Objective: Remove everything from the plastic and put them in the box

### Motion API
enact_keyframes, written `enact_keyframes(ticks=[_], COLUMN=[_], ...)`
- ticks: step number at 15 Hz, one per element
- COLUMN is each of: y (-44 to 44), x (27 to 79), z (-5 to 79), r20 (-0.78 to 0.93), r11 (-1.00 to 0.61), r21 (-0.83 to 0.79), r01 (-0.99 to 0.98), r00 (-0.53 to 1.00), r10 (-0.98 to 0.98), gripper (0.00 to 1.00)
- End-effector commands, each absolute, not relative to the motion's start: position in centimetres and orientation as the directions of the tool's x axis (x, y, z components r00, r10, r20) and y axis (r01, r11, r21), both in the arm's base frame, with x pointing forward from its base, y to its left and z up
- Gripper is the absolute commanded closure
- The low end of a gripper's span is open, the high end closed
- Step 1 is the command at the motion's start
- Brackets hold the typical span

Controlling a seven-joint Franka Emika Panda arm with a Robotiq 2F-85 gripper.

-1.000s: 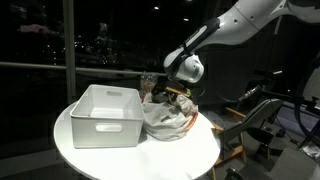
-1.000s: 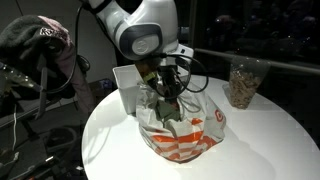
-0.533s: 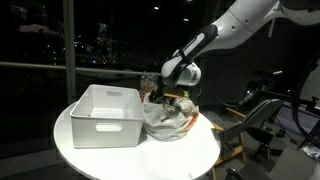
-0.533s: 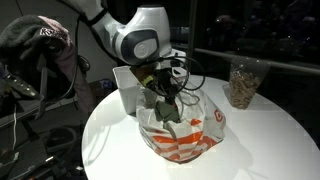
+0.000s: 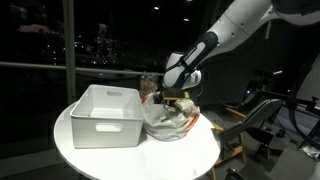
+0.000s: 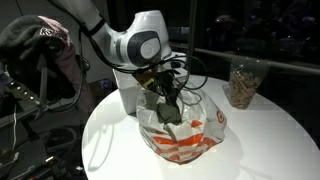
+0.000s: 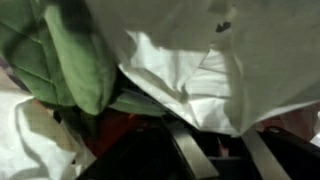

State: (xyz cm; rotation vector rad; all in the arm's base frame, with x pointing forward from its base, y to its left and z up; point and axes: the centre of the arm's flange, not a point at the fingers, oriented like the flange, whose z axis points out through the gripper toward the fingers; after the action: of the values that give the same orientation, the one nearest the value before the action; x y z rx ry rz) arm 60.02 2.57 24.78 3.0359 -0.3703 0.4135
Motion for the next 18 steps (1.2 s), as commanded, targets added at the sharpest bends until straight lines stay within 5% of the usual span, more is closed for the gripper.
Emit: enact_keyframes(ticks=[1, 4, 11, 18], y=[3.1, 3.2, 2.4, 4.2], x=[60.3, 60.1, 58.9, 57.5], z=[26.5, 28.0, 34.4, 39.5], r20=[0.215, 0.128, 0.059, -0.07], r11=[-0.944, -0.919, -0.887, -0.831], r21=[-0.039, -0.085, -0.164, -0.486], r01=[-0.328, -0.386, -0.432, -0.27], r00=[0.92, 0.91, 0.893, 0.96], r10=[-0.329, -0.394, -0.446, -0.271], gripper=[0.88, 1.0, 0.97, 0.97])
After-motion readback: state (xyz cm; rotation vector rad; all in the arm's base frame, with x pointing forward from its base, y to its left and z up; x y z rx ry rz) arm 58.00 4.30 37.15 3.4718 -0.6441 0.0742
